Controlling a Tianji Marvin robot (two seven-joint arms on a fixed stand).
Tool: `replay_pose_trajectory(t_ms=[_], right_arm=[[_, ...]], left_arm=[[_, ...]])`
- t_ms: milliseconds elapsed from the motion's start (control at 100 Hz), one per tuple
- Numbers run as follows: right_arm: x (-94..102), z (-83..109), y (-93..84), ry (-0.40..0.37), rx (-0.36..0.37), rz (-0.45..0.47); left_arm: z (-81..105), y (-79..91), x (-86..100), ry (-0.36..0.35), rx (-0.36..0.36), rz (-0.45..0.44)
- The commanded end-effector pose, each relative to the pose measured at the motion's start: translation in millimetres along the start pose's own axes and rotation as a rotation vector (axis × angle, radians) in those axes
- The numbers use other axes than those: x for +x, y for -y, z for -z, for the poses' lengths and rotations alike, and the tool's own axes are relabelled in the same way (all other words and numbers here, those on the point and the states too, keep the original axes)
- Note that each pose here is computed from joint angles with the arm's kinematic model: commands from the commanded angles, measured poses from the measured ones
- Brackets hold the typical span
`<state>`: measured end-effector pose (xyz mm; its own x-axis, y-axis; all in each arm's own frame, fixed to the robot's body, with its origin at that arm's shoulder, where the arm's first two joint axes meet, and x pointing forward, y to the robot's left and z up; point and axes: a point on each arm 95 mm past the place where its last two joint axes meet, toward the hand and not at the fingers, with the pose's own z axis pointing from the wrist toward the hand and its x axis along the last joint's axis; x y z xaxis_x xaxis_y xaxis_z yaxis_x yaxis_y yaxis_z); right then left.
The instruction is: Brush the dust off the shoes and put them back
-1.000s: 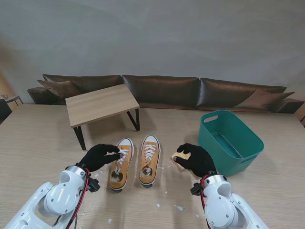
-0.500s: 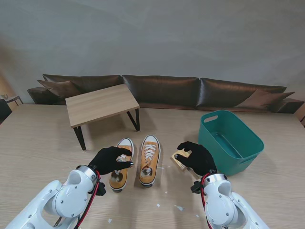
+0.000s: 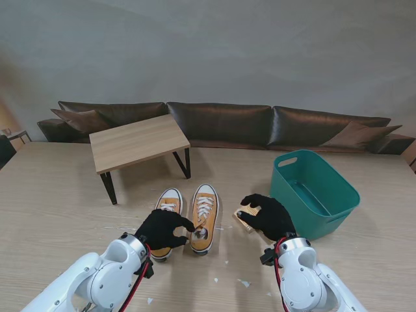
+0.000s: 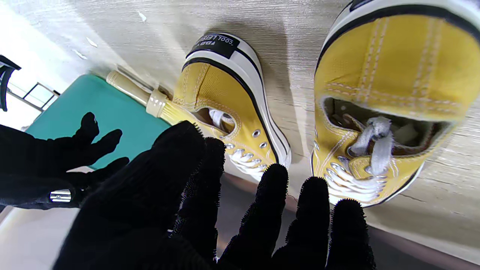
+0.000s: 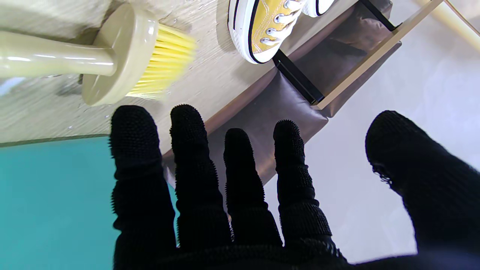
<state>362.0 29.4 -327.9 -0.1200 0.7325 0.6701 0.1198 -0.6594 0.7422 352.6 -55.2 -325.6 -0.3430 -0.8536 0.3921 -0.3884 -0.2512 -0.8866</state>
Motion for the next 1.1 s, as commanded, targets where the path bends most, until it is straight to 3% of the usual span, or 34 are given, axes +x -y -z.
replay_pose_trajectory(t_ms=[0, 320, 610, 1090], right_arm=[[0.9, 2.0, 4.1, 0.005, 0.02, -0.003], [-0.2, 2.0, 4.3, 0.016, 0.03, -0.007], [-0.8, 1.9, 4.4, 0.023, 0.033, -0.009], [-1.8, 1.8, 5.4, 0.033, 0.046, -0.014]], left_arm=[[-5.2, -3.7, -1.2, -0.002, -0.021, -0.001], [-25.6, -14.1, -3.2, -0.01, -0.049, 0.017], [-25.8, -14.8, 2.1, -0.024, -0.114, 0.004], [-43.3, -26.3, -3.5, 0.012, -0.116, -0.059]])
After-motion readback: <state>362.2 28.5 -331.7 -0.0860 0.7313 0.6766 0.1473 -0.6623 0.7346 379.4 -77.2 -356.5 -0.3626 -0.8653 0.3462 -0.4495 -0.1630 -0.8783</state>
